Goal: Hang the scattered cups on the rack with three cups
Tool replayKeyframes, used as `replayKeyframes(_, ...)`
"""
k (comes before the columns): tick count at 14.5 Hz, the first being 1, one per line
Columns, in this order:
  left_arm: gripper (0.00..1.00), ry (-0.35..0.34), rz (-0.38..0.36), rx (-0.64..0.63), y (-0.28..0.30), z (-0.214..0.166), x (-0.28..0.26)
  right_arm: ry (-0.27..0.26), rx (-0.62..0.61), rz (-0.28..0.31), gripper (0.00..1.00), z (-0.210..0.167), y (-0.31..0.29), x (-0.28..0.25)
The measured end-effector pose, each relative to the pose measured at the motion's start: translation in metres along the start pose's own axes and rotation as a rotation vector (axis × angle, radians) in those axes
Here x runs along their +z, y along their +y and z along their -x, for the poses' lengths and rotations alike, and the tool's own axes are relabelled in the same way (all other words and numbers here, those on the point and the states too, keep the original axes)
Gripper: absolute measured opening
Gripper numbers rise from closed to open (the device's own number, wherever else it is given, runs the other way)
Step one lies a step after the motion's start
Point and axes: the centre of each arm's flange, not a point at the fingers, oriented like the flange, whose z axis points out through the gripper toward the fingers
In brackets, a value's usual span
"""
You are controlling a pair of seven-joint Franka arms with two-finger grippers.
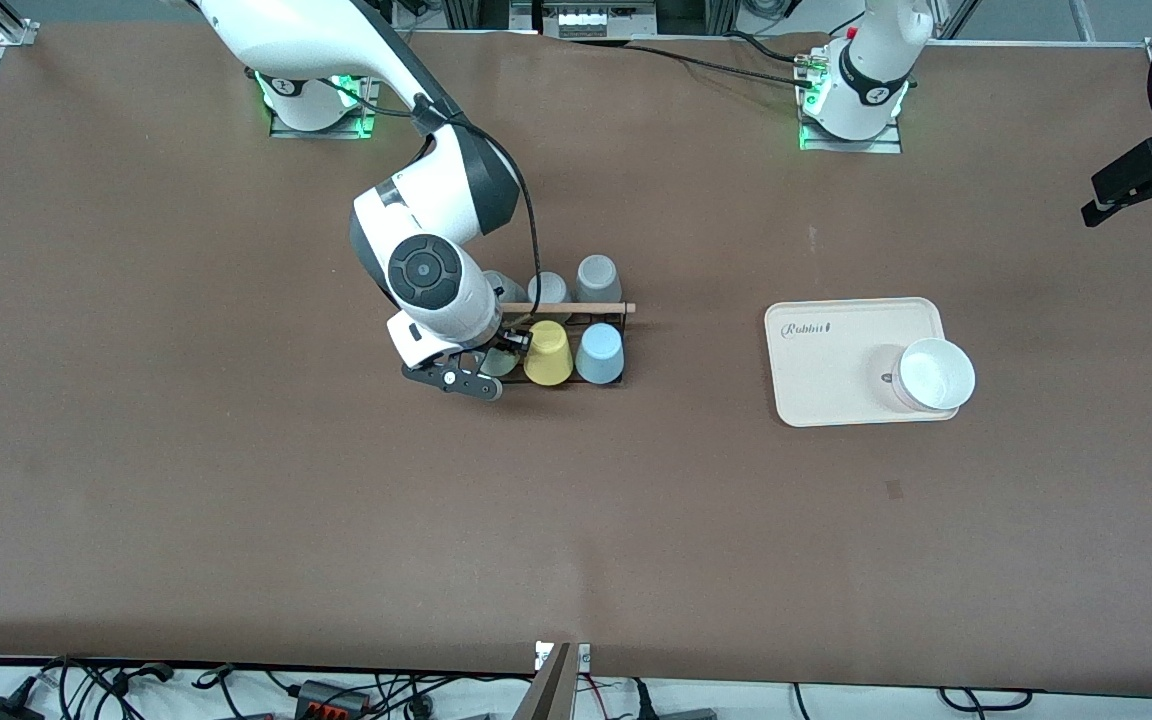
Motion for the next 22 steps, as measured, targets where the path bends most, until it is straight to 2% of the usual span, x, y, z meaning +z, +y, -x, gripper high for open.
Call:
replayKeyframes(1, 1.00, 0.000, 0.000, 0.000, 0.000, 0.000, 0.000, 0.006, 0.012, -0.006, 0.70, -0.001, -0.001, -0.004)
replayKeyframes(5, 1.00, -0.002, 0.000, -0.001, 0.000, 0.000, 0.000, 0.035, 0.043, -0.033, 1.00, -0.016, 0.002, -0.042)
replayKeyframes(11, 1.00, -0.003, 0.000, -0.002, -0.001, 0.000, 0.001, 0.039, 0.109, -0.044, 1.00, -0.060, 0.053, -0.146)
replayKeyframes(14, 1.00, -0.005, 0.000, -0.002, -0.001, 0.000, 0.001, 0.064, 0.057, -0.062, 1.00, -0.097, 0.110, -0.182)
replayKeyframes(18, 1.00, -0.006, 0.000, -0.002, -0.001, 0.000, 0.002, 0.061, 0.028, -0.065, 1.00, -0.149, 0.213, -0.206)
replayKeyframes(20, 1.00, -0.006, 0.000, -0.002, -0.001, 0.000, 0.002, 0.062, 0.003, -0.062, 1.00, -0.161, 0.246, -0.213)
replayKeyframes(22, 1.00, -0.007, 0.000, -0.002, -0.001, 0.000, 0.002, 0.094, -0.056, -0.060, 1.00, -0.164, 0.270, -0.232)
